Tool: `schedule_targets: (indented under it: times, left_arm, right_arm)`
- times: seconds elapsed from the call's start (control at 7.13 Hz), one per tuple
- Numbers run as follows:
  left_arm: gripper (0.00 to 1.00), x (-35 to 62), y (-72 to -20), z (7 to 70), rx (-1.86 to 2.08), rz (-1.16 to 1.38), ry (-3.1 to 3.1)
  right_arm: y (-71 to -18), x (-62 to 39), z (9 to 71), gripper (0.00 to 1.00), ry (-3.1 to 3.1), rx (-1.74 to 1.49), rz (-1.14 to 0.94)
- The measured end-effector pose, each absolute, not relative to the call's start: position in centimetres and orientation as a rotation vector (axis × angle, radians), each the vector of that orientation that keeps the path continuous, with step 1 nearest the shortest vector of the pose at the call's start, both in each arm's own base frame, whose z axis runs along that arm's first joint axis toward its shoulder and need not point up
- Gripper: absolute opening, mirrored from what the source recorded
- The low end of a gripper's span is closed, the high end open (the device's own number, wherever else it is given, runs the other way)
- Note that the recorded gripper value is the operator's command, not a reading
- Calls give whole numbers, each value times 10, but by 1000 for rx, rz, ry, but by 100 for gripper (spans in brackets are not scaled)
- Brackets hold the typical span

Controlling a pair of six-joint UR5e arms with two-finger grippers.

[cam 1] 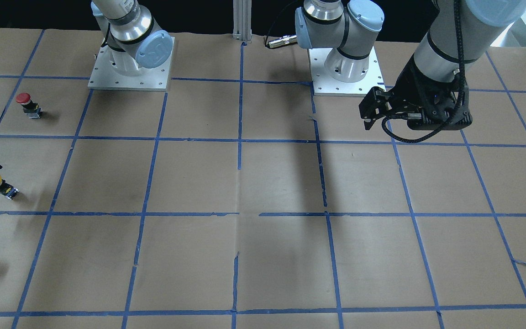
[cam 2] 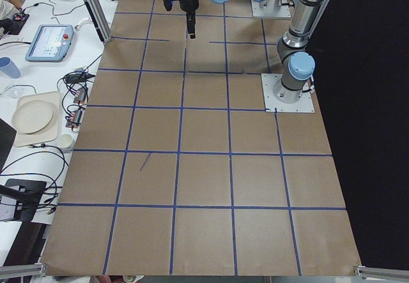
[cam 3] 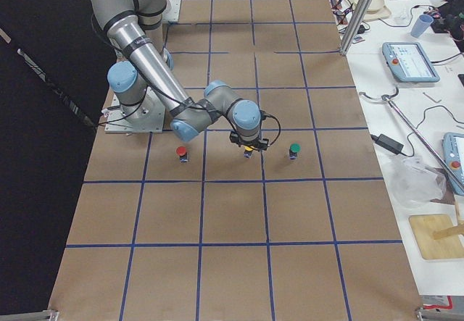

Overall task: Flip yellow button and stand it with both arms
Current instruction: 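Lower the yellow button upright onto the table and open the right gripper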

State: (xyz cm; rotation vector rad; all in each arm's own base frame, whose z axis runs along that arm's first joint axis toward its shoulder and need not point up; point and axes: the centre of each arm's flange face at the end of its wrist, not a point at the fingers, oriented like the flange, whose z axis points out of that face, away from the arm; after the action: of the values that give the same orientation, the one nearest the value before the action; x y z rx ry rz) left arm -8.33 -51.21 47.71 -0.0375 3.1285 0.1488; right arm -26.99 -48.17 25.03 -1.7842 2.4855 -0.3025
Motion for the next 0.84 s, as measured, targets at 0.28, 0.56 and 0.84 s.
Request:
schedule_targets:
  times: [0.28,0.56,0.84]
  left_arm:
    - [100,-83,-512,477,-40,147,3129]
    - [100,-83,-512,478,-41,145,3129]
    - [100,-83,-512,478,-42,147,3130]
  right_arm:
    - [-472,-256,288,88,2617,-1590,-294]
    - [-456,-233,331,99,2800,-1223,-256]
    - [-439,-173,384,100,2991,-670,-150]
